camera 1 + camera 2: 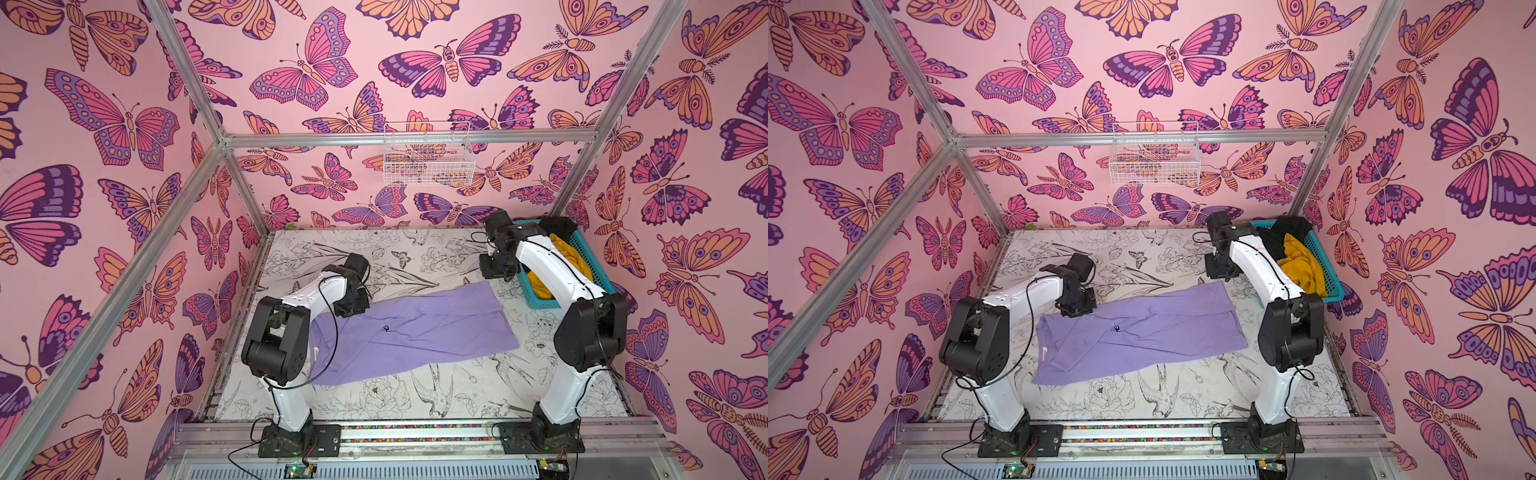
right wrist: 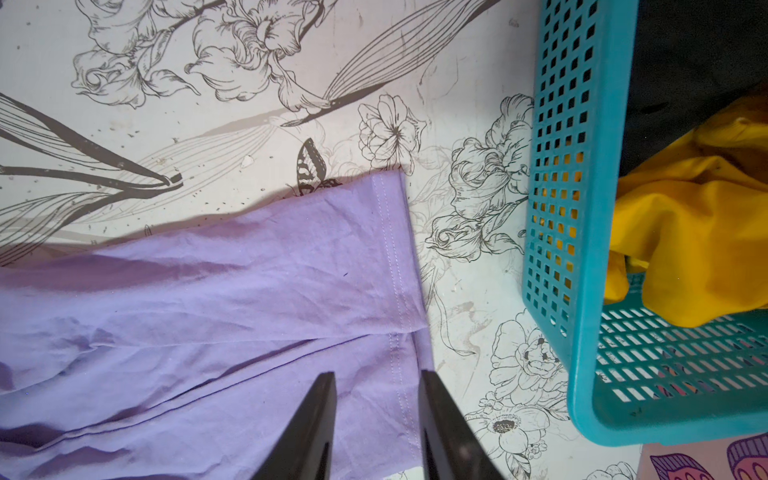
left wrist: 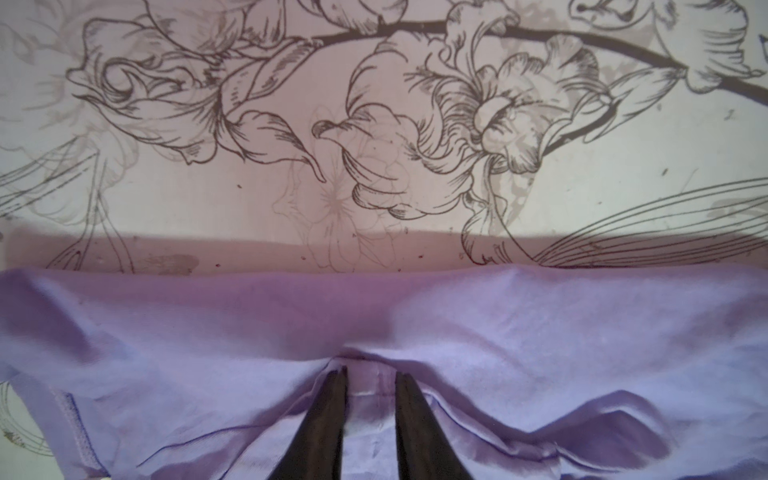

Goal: Fold and stack t-shirts
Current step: Smooth out the T-shirt at the center of the board.

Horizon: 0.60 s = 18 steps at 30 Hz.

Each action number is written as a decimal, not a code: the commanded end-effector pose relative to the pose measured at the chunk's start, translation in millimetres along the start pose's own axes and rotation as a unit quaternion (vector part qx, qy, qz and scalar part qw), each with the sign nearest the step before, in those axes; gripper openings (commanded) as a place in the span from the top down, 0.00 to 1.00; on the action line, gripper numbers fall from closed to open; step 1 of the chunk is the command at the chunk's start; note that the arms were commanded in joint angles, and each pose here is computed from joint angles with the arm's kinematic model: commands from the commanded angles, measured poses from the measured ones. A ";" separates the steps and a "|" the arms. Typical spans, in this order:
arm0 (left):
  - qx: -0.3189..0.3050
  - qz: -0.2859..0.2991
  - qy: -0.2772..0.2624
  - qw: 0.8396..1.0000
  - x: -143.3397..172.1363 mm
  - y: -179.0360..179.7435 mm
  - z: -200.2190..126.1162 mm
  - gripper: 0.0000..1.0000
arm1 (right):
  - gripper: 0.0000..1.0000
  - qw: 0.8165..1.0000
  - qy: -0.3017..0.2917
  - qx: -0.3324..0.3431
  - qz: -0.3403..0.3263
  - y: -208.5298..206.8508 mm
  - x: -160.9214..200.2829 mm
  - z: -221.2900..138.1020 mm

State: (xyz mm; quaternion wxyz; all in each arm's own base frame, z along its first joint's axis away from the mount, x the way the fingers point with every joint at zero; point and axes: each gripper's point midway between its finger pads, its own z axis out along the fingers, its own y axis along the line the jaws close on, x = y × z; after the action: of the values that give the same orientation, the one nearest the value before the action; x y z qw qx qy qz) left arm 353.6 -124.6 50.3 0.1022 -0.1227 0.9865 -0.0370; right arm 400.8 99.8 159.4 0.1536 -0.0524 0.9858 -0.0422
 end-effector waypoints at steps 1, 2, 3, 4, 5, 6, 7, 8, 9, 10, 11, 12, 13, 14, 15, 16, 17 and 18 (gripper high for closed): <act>-0.001 -0.009 0.012 1.000 4.3 3.2 2.7 0.78 | 0.62 1.000 -0.011 0.011 -0.003 -6.8 -3.8 -16.1; -0.004 -0.011 0.013 1.000 4.6 4.4 1.9 0.80 | 0.62 1.000 -0.012 0.010 -0.002 -6.9 -4.3 -16.5; -0.007 -0.013 0.013 1.000 4.8 4.9 1.0 0.84 | 0.62 1.000 -0.011 0.010 -0.002 -6.7 -4.1 -16.2; -0.010 -0.014 0.014 1.000 5.1 6.1 -0.1 0.89 | 0.62 1.000 -0.011 0.011 -0.001 -7.0 -4.2 -16.3; -0.014 -0.017 0.016 1.000 5.9 7.7 -0.7 0.93 | 0.62 1.000 -0.010 0.011 -0.001 -6.6 -4.3 -16.1; -0.018 -0.018 0.017 1.000 6.7 8.8 -2.0 0.96 | 0.62 1.000 -0.010 0.011 -0.001 -6.8 -4.7 -15.9; -0.024 -0.020 0.019 0.999 8.7 10.3 -3.6 0.99 | 0.63 1.000 -0.008 0.011 -0.002 -6.4 -4.8 -15.4; -0.028 -0.021 0.020 0.999 10.4 11.4 -6.2 1.00 | 0.63 1.000 -0.008 0.011 -0.001 -6.6 -5.0 -15.9; -0.031 -0.023 0.018 0.999 12.1 11.4 -9.1 1.00 | 0.63 1.000 -0.008 0.012 -0.001 -6.8 -5.4 -15.8; -0.038 -0.024 0.016 0.999 15.2 11.6 -13.2 0.99 | 0.63 1.000 -0.009 0.012 -0.001 -6.7 -5.8 -16.3; -0.043 -0.025 0.015 0.999 18.5 11.2 -17.1 0.99 | 0.63 1.000 -0.010 0.013 -0.001 -7.0 -6.3 -16.5; -0.047 -0.023 0.013 0.999 22.7 9.6 -22.7 0.99 | 0.63 1.000 -0.009 0.013 -0.001 -7.0 -6.2 -16.2; -0.056 -0.023 0.011 0.998 27.5 8.6 -28.4 0.99 | 0.63 1.000 -0.008 0.013 0.000 -7.4 -6.4 -15.7; -0.058 -0.022 0.009 0.998 32.3 6.4 -34.2 0.99 | 0.63 1.000 -0.007 0.014 0.000 -7.0 -5.9 -15.2; -0.057 -0.022 0.008 0.998 38.5 2.3 -41.2 0.99 | 0.63 1.000 -0.006 0.013 0.000 -7.0 -5.9 -14.8; -0.054 -0.023 0.008 0.998 46.7 -2.4 -46.5 0.99 | 0.64 1.000 -0.007 0.012 0.001 -6.7 -6.0 -14.8; -0.047 -0.020 0.009 0.999 54.1 -8.1 -49.9 0.99 | 0.64 1.000 -0.006 0.010 -0.001 -5.8 -5.8 -14.4; -0.040 -0.019 0.009 0.999 61.9 -13.9 -53.5 0.99 | 0.64 1.000 -0.006 0.008 0.000 -5.1 -5.5 -13.4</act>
State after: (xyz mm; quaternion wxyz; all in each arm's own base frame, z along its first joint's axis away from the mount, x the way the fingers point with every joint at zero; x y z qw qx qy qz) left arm 310.3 -146.2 74.6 0.0887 -0.1280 0.9878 -0.0051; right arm 402.8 98.2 169.2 0.1601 -0.0520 0.9846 -0.0465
